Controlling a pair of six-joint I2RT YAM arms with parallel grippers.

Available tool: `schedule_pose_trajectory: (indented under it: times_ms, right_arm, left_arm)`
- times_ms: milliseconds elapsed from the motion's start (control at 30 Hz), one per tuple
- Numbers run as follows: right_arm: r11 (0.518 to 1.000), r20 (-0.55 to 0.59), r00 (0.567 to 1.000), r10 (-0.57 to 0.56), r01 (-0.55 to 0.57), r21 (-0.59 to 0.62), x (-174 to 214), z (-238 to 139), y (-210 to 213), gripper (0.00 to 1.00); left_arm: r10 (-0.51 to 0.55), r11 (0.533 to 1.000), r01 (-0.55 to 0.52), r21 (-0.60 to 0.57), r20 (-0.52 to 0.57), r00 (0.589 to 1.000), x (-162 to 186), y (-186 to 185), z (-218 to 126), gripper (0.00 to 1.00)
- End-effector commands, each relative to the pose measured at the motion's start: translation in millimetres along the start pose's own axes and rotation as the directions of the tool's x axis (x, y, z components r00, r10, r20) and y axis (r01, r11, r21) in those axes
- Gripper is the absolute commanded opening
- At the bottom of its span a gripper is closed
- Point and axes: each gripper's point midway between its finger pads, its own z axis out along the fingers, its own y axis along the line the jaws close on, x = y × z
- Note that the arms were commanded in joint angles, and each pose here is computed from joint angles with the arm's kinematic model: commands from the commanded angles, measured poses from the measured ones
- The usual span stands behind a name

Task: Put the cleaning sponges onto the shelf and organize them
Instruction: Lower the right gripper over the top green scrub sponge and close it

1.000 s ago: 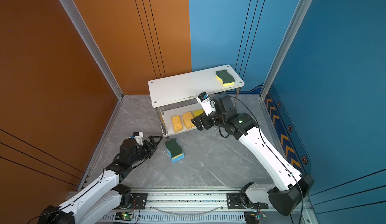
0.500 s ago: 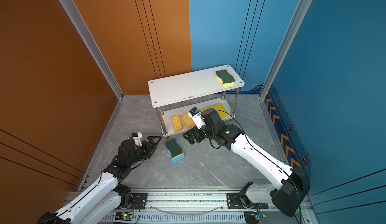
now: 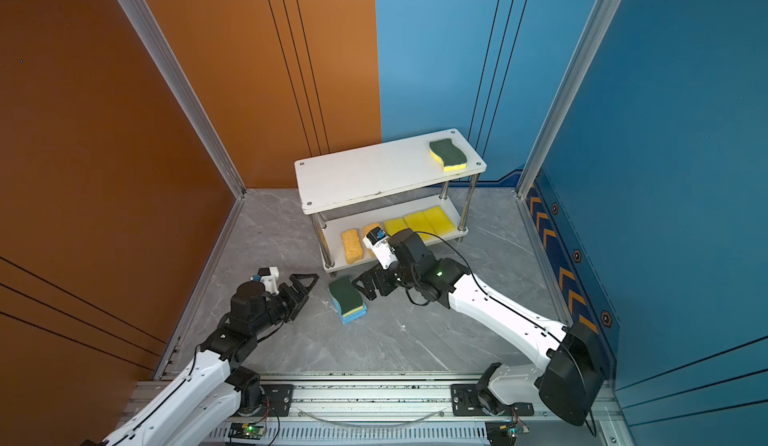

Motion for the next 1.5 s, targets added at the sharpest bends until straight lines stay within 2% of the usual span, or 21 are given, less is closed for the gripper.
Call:
schedule_pose_trajectory:
  times_ms: [0,300,633,933,1467]
  right_arm:
    - [1.0,-0.012,1.0,0.021,-0.021,0.013,5,13,1,1.0]
    - [0.996,-0.095,0.994,0.056,-0.049,0.077,30,44,-4,1.0]
    - [0.984,-0.226,0.974,0.019,0.022,0.177,62,90,-4,0.97]
    - [0.978,-0.263,0.965,0.015,0.041,0.204,69,114,-4,0.95]
    - [0.974,-0.305,0.952,0.014,0.056,0.218,77,135,-6,0.87]
  left_arm:
    - [-0.012,0.999,0.012,-0.042,0.011,1.0,0,14,-3,0.98]
    - [-0.012,0.999,0.012,-0.036,-0.002,1.0,3,18,-2,0.97]
    - [-0.017,1.0,0.017,-0.024,-0.005,1.0,6,24,-3,0.98]
    - [-0.021,0.999,0.021,-0.025,0.011,1.0,8,29,-13,0.97]
    - [-0.04,0.999,0.041,-0.031,0.025,0.999,10,40,-18,0.97]
